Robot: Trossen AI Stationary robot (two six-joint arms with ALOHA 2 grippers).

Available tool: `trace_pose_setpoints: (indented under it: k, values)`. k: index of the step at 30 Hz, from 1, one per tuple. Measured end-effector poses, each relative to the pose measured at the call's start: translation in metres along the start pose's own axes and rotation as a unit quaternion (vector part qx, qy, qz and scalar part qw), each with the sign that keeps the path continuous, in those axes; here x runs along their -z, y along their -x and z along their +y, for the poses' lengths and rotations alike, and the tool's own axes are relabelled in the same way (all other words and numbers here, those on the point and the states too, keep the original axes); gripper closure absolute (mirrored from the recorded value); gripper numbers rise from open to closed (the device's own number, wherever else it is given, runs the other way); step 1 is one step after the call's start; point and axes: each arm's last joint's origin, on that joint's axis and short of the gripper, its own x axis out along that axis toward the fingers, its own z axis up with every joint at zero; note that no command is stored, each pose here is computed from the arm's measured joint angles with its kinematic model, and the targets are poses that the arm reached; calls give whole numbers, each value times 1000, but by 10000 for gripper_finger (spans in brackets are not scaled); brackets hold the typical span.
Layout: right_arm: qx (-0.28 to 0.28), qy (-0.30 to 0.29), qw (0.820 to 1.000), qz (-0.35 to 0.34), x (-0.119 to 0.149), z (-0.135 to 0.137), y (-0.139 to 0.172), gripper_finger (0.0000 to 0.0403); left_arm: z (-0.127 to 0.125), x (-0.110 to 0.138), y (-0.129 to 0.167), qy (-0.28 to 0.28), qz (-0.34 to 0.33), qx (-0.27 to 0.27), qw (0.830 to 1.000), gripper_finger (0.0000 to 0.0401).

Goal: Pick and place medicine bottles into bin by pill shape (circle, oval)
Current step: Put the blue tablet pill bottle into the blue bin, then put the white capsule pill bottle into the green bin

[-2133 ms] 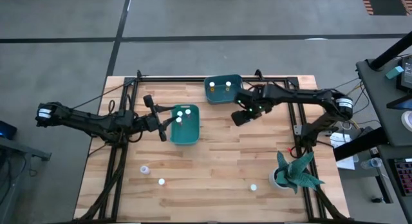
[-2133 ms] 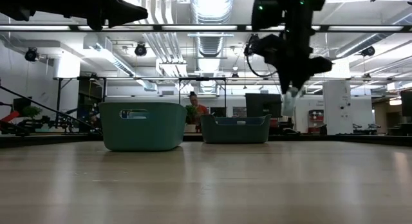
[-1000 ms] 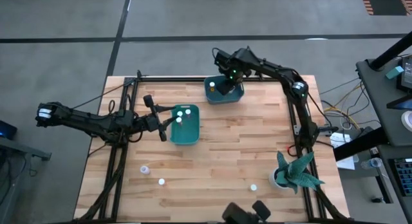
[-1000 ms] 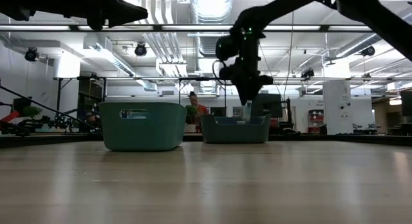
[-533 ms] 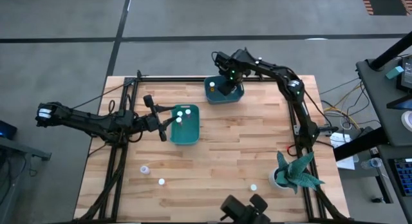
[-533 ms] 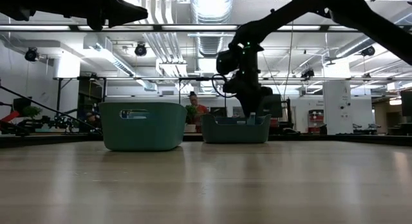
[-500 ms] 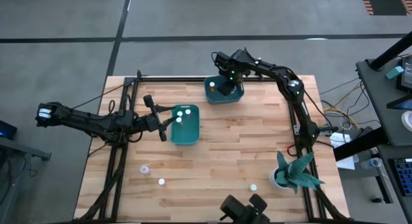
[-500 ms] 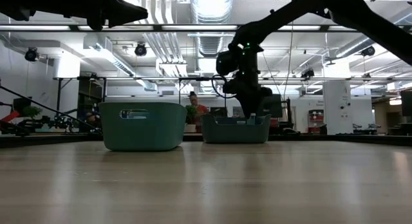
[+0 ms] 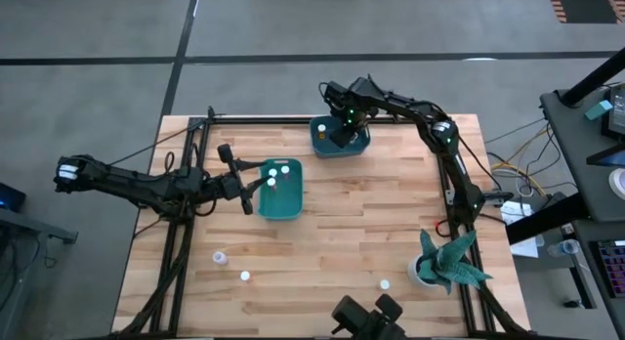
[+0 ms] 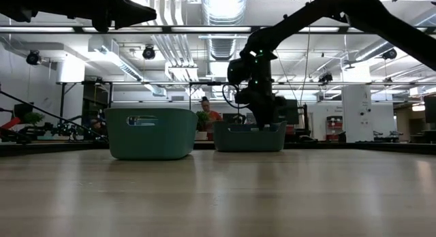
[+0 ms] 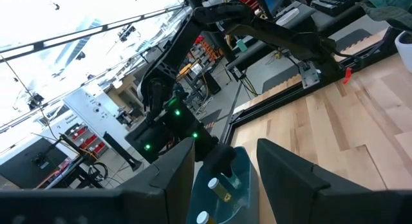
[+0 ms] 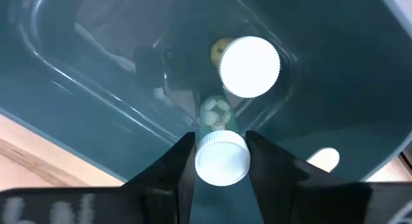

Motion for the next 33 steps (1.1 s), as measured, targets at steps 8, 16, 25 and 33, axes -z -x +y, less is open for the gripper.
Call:
trace_pose_setpoints:
  k: [8, 16, 25, 33]
  values:
    - [0, 0, 1000, 0, 0, 0, 0, 238, 0, 0, 0, 0, 0, 0, 1000, 248]
    - [0, 0, 1000, -9, 2, 0, 8, 224, 0, 0, 0, 0, 0, 0, 1000, 248]
    - [4, 1, 1000, -30, 8, 6, 32, 223, 0, 0, 0, 0, 0, 0, 1000, 248]
    - [-2, 28, 998, -54, 31, 34, 62, 223, 0, 0, 0, 3, 0, 0, 1000, 248]
